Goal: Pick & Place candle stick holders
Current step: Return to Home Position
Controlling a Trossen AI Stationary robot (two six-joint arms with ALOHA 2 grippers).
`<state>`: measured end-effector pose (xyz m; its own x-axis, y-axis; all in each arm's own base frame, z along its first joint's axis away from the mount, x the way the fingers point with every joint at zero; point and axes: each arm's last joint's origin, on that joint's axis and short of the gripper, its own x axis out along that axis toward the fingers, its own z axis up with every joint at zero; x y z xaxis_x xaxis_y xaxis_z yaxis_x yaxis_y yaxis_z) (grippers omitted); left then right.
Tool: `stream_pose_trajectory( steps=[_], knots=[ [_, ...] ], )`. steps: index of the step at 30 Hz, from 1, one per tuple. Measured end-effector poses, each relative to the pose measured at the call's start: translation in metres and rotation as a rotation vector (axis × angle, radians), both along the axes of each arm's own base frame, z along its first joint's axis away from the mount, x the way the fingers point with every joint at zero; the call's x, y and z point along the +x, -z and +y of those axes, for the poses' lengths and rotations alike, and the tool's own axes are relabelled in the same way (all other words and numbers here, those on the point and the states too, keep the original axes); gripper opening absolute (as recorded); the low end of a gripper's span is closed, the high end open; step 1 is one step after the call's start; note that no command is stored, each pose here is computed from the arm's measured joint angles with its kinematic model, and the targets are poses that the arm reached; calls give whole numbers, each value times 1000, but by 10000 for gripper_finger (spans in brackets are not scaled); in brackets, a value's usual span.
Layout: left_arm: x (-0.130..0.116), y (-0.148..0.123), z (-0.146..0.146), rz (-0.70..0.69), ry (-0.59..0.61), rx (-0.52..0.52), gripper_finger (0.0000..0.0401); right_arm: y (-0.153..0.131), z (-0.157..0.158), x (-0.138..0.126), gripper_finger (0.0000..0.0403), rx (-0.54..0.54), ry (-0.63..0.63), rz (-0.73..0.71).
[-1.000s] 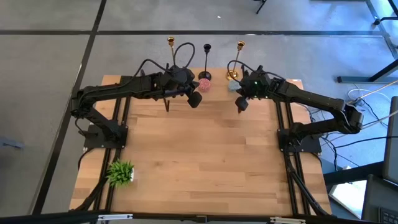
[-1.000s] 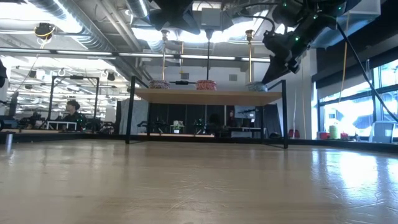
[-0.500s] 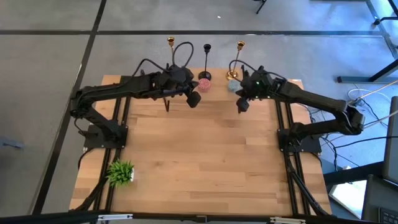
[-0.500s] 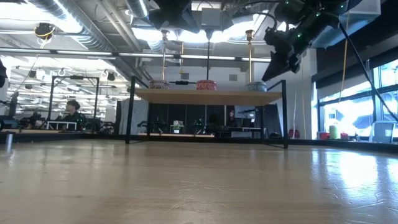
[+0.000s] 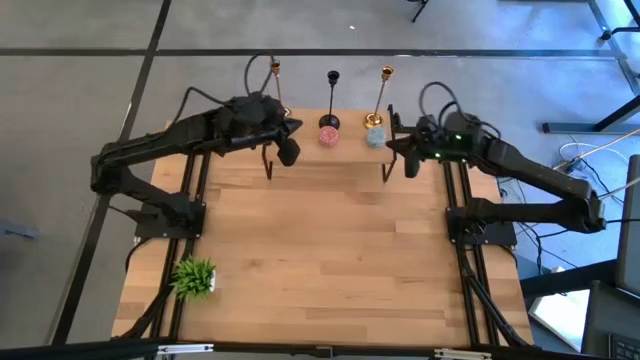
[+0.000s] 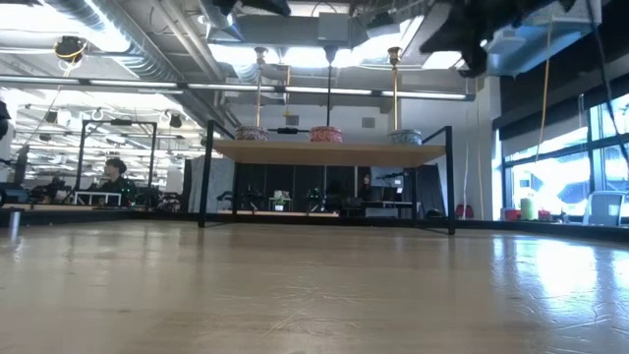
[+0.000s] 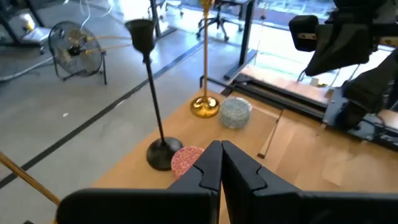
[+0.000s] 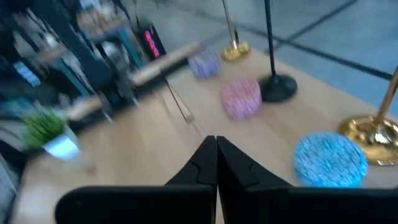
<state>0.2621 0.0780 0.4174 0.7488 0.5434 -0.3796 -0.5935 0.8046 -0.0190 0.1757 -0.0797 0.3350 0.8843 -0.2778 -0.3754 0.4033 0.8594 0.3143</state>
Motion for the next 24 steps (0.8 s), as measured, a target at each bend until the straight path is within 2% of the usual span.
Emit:
stream_pose_trajectory(
  steps=[6, 10, 15, 20, 24],
  knots=[
    [-12, -8, -17, 3, 63, 15, 2, -16, 31, -15, 0, 25, 32, -107],
    [-12, -8, -30, 27, 122, 31, 2, -20, 57, -16, 0, 56, -5, -142],
    [-6, 3, -47, 46, 197, 34, 2, -20, 90, -13, 0, 57, -74, -155],
    [-1, 15, -58, 52, 228, 10, 2, -18, 114, -20, 0, 37, -23, -153],
    [4, 21, -61, 2, 225, -18, 2, -14, 121, -32, 0, 29, -24, -111]
  ],
)
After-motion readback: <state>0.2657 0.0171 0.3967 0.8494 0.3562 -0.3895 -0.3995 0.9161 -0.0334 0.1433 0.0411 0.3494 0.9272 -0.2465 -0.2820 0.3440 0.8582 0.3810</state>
